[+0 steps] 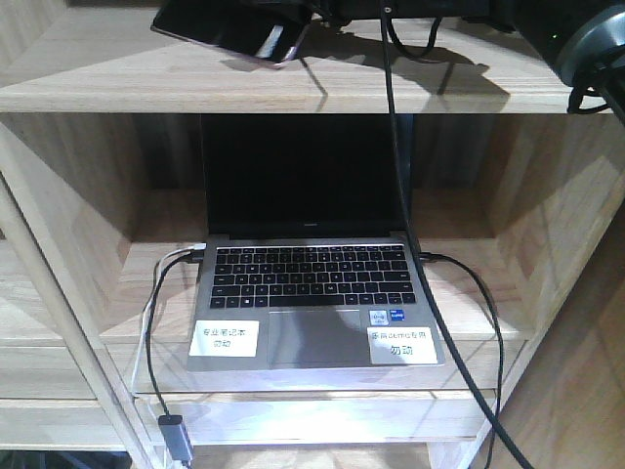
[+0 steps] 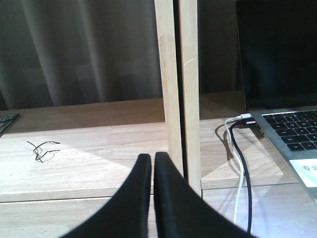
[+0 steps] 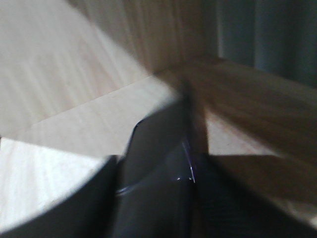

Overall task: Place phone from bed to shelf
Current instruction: 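Lower the phone flat onto the shelf and open the right gripper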

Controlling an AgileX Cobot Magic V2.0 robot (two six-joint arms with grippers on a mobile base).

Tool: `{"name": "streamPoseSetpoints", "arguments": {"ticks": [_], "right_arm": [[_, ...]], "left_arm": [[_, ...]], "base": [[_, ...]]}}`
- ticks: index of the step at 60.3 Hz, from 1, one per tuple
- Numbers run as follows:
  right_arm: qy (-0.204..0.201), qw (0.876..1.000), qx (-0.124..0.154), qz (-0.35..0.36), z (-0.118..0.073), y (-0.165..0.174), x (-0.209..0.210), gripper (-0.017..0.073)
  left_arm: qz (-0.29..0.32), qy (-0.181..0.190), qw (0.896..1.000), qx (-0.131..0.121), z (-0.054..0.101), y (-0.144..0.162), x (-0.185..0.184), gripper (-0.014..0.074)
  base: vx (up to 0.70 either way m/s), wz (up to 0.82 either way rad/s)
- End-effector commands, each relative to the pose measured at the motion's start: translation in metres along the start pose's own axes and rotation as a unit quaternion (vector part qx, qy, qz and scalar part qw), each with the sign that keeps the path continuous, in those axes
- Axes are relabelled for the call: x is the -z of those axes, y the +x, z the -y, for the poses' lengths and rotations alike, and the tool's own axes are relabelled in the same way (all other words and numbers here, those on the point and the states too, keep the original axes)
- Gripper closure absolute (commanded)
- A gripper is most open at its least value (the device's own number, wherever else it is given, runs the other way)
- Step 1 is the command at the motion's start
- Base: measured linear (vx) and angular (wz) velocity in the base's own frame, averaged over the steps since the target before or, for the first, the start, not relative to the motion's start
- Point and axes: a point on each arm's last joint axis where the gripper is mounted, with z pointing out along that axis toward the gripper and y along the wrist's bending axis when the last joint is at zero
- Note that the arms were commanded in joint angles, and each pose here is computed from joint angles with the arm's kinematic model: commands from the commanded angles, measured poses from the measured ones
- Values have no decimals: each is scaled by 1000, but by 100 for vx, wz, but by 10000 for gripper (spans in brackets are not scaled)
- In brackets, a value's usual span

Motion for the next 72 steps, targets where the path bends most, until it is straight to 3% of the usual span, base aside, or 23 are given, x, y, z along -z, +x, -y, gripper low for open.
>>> {"name": "streamPoseSetpoints", "arguments": {"ticks": [1,7,13,29,41,52,65,72], "right_arm": [[6,998,22,63,-20,-34,20,3],[9,998,22,65,-19,-35,20,-107],[9,998,22,65,-19,-35,20,-142],[11,997,27,65,-21,-37,23,-92],[26,997,50,52,-29,-43,31,-24],[49,997,50,29,-35,-47,41,166],[62,996,50,30,-47,-57,54,573],[61,996,48,36,-53,-62,60,562]], "left_arm": [[54,-3,999,4,-1,-15,3,593],[54,-3,999,4,-1,-15,3,593],[54,-3,999,4,-1,-15,3,593],[54,-3,999,4,-1,-15,3,593],[54,-3,999,4,-1,-15,3,593],[54,-3,999,4,-1,-15,3,593],[54,-3,999,4,-1,-15,3,593],[54,-3,999,4,-1,-15,3,593]], "base": [[0,0],[0,0],[0,0],[0,0],[0,0],[0,0],[0,0],[0,0]]}}
